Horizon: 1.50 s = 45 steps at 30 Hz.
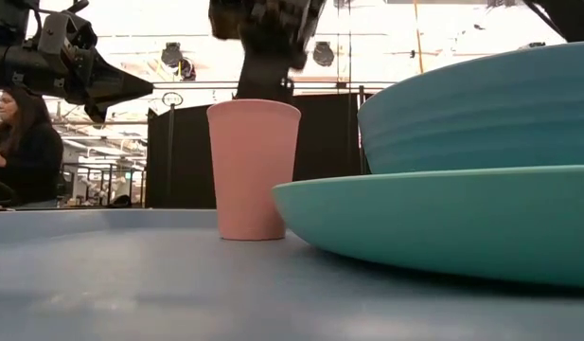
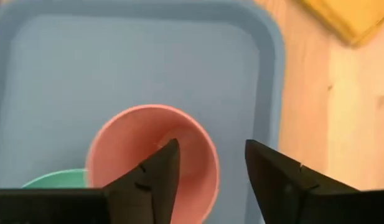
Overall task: Set up tray
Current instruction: Put the yellow napkin on the blue tray
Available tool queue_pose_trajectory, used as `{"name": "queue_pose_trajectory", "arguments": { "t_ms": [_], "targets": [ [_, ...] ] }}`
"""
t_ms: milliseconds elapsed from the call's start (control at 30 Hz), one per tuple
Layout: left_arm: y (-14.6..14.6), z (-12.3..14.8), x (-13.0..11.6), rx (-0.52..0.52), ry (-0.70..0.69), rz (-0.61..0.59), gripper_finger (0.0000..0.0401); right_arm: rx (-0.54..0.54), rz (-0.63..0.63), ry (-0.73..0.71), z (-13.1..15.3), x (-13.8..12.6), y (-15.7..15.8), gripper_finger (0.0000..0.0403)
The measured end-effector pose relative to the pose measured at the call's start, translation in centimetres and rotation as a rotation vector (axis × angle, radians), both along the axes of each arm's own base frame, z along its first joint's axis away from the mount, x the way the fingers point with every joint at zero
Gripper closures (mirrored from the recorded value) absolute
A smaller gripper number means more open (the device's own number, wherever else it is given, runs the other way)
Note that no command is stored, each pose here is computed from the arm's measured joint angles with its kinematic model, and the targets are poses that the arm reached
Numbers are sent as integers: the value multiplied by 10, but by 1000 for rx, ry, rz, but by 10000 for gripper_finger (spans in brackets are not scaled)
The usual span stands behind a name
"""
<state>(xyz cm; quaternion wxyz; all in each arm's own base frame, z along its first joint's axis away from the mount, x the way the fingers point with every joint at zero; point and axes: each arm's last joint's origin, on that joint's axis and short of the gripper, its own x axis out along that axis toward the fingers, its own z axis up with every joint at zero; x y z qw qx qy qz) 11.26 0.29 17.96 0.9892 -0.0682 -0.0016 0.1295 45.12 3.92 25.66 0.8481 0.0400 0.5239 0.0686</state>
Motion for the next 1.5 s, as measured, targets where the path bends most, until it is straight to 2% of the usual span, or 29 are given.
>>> {"name": "queue_pose_trajectory", "arguments": {
  "t_ms": [133, 300, 433, 533, 633, 767, 933, 1033, 1133, 1200, 1333, 1500],
  "targets": [
    [0, 0, 0, 0, 0, -9, 368, -9, 35, -116, 43, -16, -1, 221],
    [-1, 0, 0, 0, 0, -19, 368, -37, 106, -284, 102, -49, 2, 229],
    [-1, 0, 0, 1, 1, -23, 368, -70, 174, -415, 141, -85, 5, 253],
    [-1, 0, 0, 1, 1, -24, 368, -84, 176, -514, 152, -114, 8, 287],
    [-1, 0, 0, -3, 4, -25, 368, -85, 196, -586, 143, -146, 9, 331],
    [-1, -1, 0, -4, 5, -25, 368, -75, 208, -644, 106, -195, 6, 390],
    [-1, -1, 0, -5, 4, -25, 368, -5, 138, -820, 50, -245, -3, 392],
    [-1, -1, 0, -5, 4, -26, 368, 39, 90, -910, 26, -270, -7, 398],
    [-1, 0, 0, -4, 4, -26, 368, 15, 9, -939, 8, -287, -12, 400],
    [-1, 0, 0, 0, 5, -26, 368, -48, -32, -964, -2, -295, -15, 400],
    [-1, 0, 0, -4, 4, -26, 368, -165, -86, -1015, -24, -305, -24, 401],
    [-1, 0, 0, 1, 5, -25, 368, -234, -165, -1130, -41, -313, -37, 402]
  ]
}}
